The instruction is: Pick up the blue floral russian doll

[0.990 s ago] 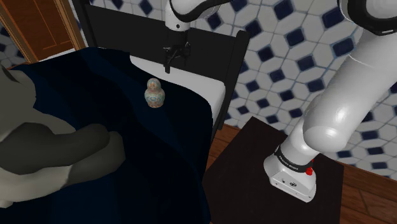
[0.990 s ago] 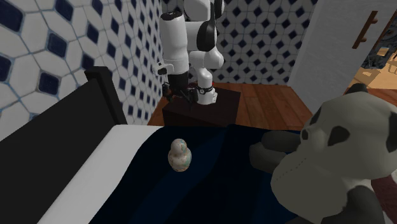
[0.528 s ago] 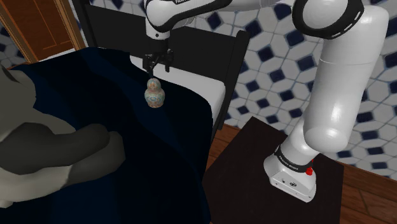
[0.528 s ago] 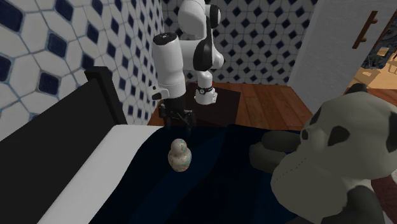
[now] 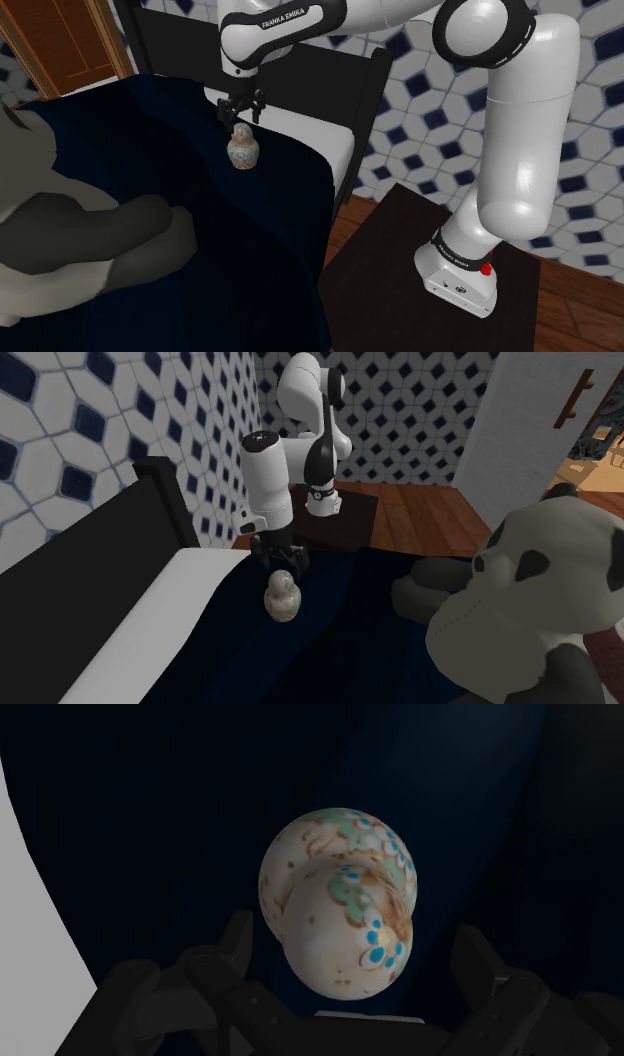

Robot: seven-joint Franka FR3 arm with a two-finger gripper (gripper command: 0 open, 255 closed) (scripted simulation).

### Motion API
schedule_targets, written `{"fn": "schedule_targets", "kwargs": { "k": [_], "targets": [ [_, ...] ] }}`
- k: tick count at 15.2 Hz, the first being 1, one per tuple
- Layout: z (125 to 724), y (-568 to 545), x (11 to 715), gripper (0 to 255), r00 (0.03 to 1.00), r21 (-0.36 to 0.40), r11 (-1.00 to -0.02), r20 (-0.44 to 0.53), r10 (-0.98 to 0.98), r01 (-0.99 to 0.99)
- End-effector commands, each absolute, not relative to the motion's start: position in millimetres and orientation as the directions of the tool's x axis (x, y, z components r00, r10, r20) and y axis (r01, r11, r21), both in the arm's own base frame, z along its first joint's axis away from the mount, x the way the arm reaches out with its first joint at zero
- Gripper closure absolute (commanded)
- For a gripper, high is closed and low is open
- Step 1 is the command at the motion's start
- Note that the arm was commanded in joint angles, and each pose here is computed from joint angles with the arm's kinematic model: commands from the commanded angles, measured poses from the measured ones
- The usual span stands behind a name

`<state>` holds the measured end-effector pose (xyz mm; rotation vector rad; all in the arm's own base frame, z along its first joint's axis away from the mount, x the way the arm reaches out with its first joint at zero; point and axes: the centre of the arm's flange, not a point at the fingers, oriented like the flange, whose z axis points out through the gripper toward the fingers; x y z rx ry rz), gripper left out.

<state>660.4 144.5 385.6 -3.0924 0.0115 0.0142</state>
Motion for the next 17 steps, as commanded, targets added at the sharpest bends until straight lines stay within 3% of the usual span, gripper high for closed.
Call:
{"fn": "schedule_targets", "kwargs": {
  "k": [1,3,4,17],
  "targets": [
    [372,144,661,0,1.0,-0.049,-0.999,-0.009,-0.007,-0.008],
    [372,144,661,0,1.0,-0.049,-0.999,-0.009,-0.007,-0.008],
    [372,144,661,255,1.0,-0.049,-0.999,-0.009,-0.007,-0.008],
    [393,144,661,255,1.0,-0.049,-0.999,-0.009,-0.007,-0.008]
  ]
}}
